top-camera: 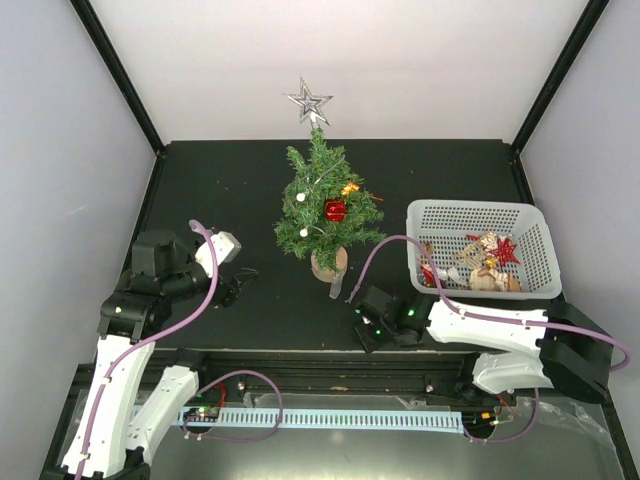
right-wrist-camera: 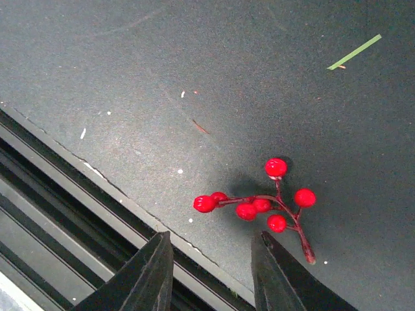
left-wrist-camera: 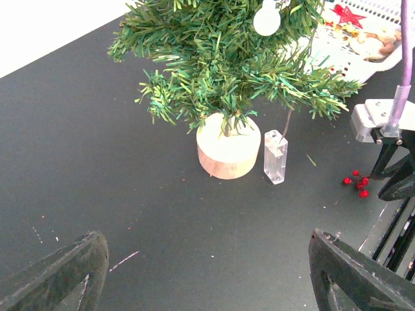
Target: Decorate the small christmas tree
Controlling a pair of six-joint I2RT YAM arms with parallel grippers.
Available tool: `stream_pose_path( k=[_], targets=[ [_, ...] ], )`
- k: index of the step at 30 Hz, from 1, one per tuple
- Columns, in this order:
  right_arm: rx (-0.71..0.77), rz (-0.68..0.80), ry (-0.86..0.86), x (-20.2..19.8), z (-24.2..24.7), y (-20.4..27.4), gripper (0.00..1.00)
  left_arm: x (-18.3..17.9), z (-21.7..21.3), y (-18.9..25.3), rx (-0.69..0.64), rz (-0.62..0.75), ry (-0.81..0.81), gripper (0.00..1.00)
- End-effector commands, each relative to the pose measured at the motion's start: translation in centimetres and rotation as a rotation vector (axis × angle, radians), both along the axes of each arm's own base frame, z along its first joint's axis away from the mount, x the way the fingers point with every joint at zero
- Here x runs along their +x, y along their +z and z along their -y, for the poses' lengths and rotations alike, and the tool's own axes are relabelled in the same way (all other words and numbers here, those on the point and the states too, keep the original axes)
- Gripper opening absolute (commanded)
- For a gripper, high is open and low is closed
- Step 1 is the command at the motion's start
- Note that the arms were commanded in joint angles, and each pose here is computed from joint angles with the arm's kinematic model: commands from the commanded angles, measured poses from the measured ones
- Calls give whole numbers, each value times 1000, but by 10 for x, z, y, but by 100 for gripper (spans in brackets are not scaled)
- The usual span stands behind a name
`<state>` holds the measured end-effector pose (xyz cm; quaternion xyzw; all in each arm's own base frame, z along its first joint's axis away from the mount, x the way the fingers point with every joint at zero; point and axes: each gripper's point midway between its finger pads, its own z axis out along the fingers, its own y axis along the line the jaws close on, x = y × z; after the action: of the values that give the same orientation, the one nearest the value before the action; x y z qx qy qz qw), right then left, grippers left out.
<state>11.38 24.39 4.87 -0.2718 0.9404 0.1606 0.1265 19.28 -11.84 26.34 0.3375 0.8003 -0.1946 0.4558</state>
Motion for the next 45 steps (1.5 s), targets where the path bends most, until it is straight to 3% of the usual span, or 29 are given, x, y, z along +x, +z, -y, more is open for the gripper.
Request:
stream_pose_path(
  k=[1,20,34,40,45],
  targets=[
    [4,25,-9,5,-5,-5,36,1,0,7,-18,24,3,85],
    [-29,35,-31,26,-10,-19,35,1,0,8,-19,28,4,85],
    [-26,116,-98,53,-3,8,33,2,1,7,-23,25,1,85],
    [-78,99,-141,58,11,-3,48,1,2,7,-26,26,-6,85],
    [-30,45,-122,51,0,-9,60,1,2,7,-25,28,-5,85]
  ],
)
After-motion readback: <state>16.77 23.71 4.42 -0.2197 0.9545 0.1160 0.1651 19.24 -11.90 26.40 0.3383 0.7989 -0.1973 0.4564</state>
